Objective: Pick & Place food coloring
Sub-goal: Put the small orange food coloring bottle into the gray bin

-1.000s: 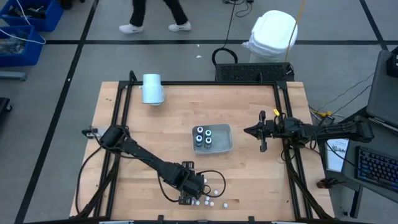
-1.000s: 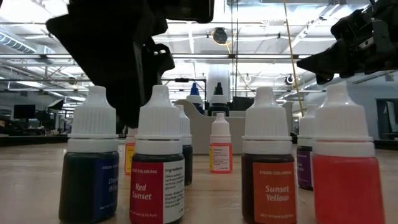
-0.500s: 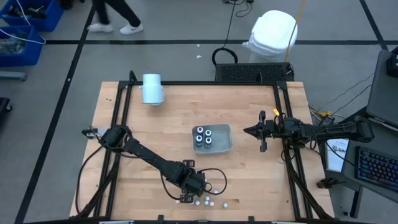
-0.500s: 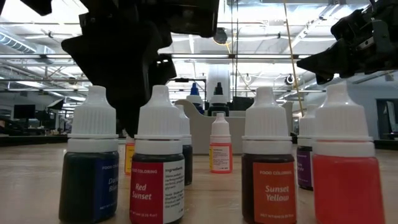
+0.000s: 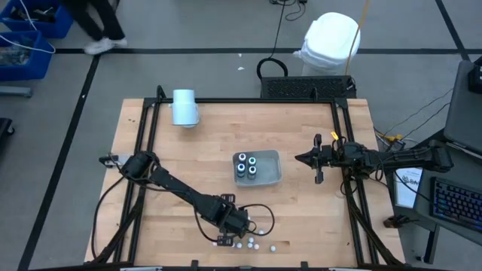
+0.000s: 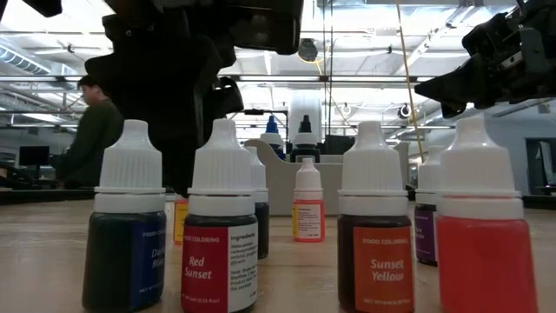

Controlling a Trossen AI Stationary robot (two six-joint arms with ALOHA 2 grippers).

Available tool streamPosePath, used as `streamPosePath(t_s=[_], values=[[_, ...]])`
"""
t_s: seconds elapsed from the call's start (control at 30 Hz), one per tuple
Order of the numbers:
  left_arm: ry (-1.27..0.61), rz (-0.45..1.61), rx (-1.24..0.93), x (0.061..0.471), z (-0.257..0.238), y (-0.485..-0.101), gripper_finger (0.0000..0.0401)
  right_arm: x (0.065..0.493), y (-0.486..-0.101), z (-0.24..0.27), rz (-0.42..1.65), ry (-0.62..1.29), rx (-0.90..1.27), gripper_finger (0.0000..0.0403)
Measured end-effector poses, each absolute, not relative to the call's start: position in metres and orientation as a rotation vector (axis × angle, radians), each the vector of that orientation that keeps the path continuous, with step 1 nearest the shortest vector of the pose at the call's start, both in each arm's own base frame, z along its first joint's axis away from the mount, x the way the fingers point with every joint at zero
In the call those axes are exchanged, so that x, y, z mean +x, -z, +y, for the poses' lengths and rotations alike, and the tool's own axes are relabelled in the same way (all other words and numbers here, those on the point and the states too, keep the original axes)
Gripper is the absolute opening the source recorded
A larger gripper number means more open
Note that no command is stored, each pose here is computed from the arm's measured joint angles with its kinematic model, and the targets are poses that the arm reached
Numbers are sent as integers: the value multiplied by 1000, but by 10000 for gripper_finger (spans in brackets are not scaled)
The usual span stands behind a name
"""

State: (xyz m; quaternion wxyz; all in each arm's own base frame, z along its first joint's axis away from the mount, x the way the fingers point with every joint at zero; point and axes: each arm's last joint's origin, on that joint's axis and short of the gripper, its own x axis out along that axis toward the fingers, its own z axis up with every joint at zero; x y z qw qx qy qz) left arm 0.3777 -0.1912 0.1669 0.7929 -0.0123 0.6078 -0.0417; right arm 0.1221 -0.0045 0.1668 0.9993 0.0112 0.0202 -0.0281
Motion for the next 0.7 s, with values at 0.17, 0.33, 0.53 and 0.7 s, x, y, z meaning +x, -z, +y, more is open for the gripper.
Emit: streamPosePath(t_s=[0.17,0.33,0.53,0.7], values=[[84,1324,-20,376,-190,-167,76,122,-167,-5,40,56,23,0],[89,1329,1,377,-189,-168,68,122,-167,-5,40,56,23,0],[97,1305,44,387,-183,-203,65,122,-167,-5,40,57,23,0],[35,1177,57,408,-164,-257,64,122,-167,-5,40,57,23,0]])
